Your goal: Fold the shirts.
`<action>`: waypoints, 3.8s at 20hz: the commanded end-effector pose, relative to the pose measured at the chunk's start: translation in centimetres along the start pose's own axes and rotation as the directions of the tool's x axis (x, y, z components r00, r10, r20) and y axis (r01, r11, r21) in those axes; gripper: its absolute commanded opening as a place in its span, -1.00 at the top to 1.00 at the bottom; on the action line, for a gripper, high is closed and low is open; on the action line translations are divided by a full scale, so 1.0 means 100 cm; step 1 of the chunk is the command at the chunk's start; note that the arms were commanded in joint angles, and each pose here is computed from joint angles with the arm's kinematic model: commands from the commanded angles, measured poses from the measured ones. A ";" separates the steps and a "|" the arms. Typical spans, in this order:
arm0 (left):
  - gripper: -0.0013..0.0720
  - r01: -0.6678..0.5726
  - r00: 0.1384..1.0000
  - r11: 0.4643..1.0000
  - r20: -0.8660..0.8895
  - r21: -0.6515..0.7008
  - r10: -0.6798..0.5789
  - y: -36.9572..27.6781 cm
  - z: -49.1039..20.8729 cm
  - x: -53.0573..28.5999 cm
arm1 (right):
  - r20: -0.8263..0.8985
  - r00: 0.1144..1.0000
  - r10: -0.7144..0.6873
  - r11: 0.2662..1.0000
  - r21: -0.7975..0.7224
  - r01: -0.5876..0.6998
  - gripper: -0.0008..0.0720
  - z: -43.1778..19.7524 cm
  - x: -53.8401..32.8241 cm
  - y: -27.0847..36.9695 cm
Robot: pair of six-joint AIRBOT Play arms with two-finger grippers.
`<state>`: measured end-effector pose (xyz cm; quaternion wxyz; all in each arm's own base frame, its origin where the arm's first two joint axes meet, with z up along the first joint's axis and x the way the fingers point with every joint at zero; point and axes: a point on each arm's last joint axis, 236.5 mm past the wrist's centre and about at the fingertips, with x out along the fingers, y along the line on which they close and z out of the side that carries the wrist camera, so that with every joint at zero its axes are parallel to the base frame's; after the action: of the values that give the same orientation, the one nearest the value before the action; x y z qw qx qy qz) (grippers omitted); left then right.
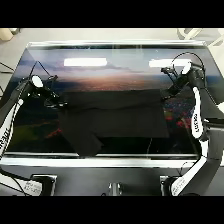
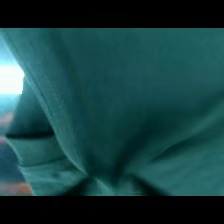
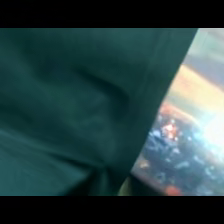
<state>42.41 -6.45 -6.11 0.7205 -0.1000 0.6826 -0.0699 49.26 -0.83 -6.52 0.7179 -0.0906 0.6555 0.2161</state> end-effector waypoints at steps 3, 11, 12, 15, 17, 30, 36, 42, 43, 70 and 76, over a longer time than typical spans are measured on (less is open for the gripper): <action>-0.42 0.048 0.998 0.998 -0.050 -0.034 -0.049 0.002 -0.012 -0.029 | -0.021 1.000 0.018 1.000 0.001 -0.018 -0.56 -0.027 -0.043 -0.004; -0.52 0.167 0.974 0.981 -0.137 -0.095 -0.179 0.000 -0.161 0.007 | -0.035 0.989 0.145 0.977 0.160 -0.138 -0.38 -0.125 -0.053 -0.001; -0.52 0.204 0.969 0.972 -0.119 -0.120 -0.218 -0.007 -0.181 0.016 | -0.036 0.986 0.162 0.975 0.163 -0.154 -0.38 -0.130 -0.044 0.007; -0.52 0.284 0.952 0.945 -0.069 -0.162 -0.298 -0.025 -0.208 0.027 | -0.032 0.973 0.227 0.962 0.162 -0.219 -0.38 -0.136 -0.031 0.024; -0.52 0.287 0.952 0.944 -0.066 -0.160 -0.300 -0.028 -0.210 0.032 | -0.038 0.971 0.237 0.960 0.166 -0.227 -0.38 -0.138 -0.029 0.026; 0.88 0.272 0.959 0.956 -0.052 -0.108 -0.279 -0.042 -0.201 0.054 | -0.132 0.927 0.351 0.923 0.216 -0.319 -0.69 -0.189 0.011 0.068; 0.88 0.285 0.958 0.956 -0.012 -0.072 -0.287 -0.047 -0.197 0.040 | -0.134 0.891 0.434 0.879 0.282 -0.385 -0.50 -0.201 0.024 0.093; 0.88 0.289 0.955 0.957 0.089 -0.035 -0.285 -0.050 -0.178 0.023 | -0.112 0.905 0.409 0.869 0.350 -0.350 0.54 -0.198 0.032 0.088; 0.88 0.289 0.954 0.957 0.098 -0.032 -0.285 -0.050 -0.176 0.021 | -0.114 0.902 0.416 0.869 0.343 -0.357 0.90 -0.198 0.031 0.090; 0.28 0.389 0.911 0.919 0.177 -0.069 -0.372 -0.031 0.067 0.013 | 0.396 0.916 -0.060 0.984 0.176 -0.011 0.36 0.059 0.018 0.012; -0.68 0.410 0.895 0.912 0.184 0.016 -0.405 -0.036 0.057 -0.058 | 0.335 0.942 -0.030 0.990 0.139 -0.018 -0.95 0.013 -0.016 -0.017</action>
<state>48.67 -8.16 -2.49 0.7438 -0.2672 0.5853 -0.1809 52.83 0.07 -5.13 0.8392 -0.0141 0.5153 0.1731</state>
